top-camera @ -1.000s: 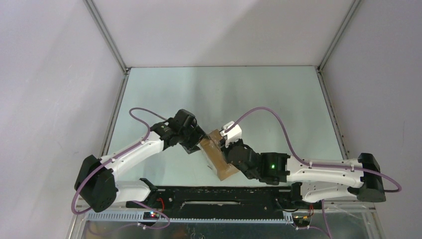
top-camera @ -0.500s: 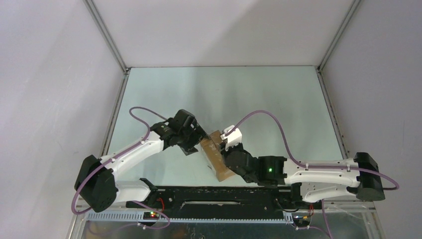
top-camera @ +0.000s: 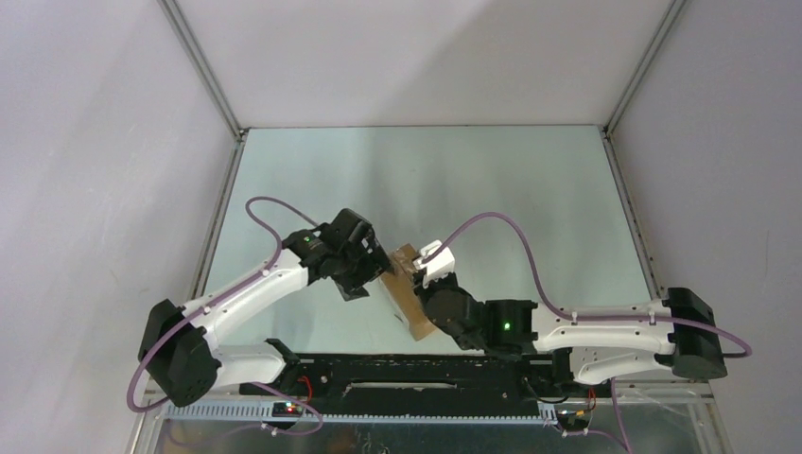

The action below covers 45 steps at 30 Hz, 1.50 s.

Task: Unpack the express box

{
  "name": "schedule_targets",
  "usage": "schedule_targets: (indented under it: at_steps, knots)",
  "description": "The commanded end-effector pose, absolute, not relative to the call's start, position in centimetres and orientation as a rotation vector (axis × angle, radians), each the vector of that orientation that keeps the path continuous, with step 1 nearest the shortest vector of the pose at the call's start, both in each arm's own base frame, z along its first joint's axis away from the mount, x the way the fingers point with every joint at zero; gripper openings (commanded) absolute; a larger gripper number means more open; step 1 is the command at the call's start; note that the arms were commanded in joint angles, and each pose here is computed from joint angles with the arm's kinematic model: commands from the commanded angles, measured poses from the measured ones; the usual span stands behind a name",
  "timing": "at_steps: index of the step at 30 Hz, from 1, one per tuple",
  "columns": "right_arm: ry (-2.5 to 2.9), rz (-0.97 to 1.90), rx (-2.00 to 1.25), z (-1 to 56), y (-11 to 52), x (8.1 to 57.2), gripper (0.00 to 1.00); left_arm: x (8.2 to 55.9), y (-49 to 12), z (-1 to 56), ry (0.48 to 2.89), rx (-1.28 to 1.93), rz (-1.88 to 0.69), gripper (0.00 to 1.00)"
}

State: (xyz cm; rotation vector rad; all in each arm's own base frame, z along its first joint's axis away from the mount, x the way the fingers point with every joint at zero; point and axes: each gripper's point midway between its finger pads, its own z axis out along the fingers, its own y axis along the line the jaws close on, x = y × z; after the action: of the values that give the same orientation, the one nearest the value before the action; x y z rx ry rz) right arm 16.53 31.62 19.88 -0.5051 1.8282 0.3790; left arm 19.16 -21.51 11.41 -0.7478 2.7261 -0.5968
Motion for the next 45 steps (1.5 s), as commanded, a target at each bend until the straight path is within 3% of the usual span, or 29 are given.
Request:
schedule_targets:
  at_steps: [1,10,20,27,45]
  knots:
    - [1.752,0.378,-0.426,21.7,32.3,17.8,0.00,18.6,-23.1,14.7,2.726,-0.655,-0.684,0.84]
    - [1.731,0.398,-0.424,22.2,32.9,18.0,0.00,18.9,-25.4,13.9,2.736,-0.663,-0.750,0.85]
    - [1.689,0.424,-0.432,23.4,33.2,17.7,0.00,18.7,-24.8,11.6,2.785,-0.713,-0.627,0.84]
    - [1.698,0.462,-0.455,23.6,33.5,17.3,0.00,19.2,-21.7,9.4,2.747,-0.793,-0.364,0.73]
    - [1.905,0.483,-0.485,21.8,32.0,14.6,0.00,21.1,-21.7,8.0,2.604,-0.945,-0.414,0.69]
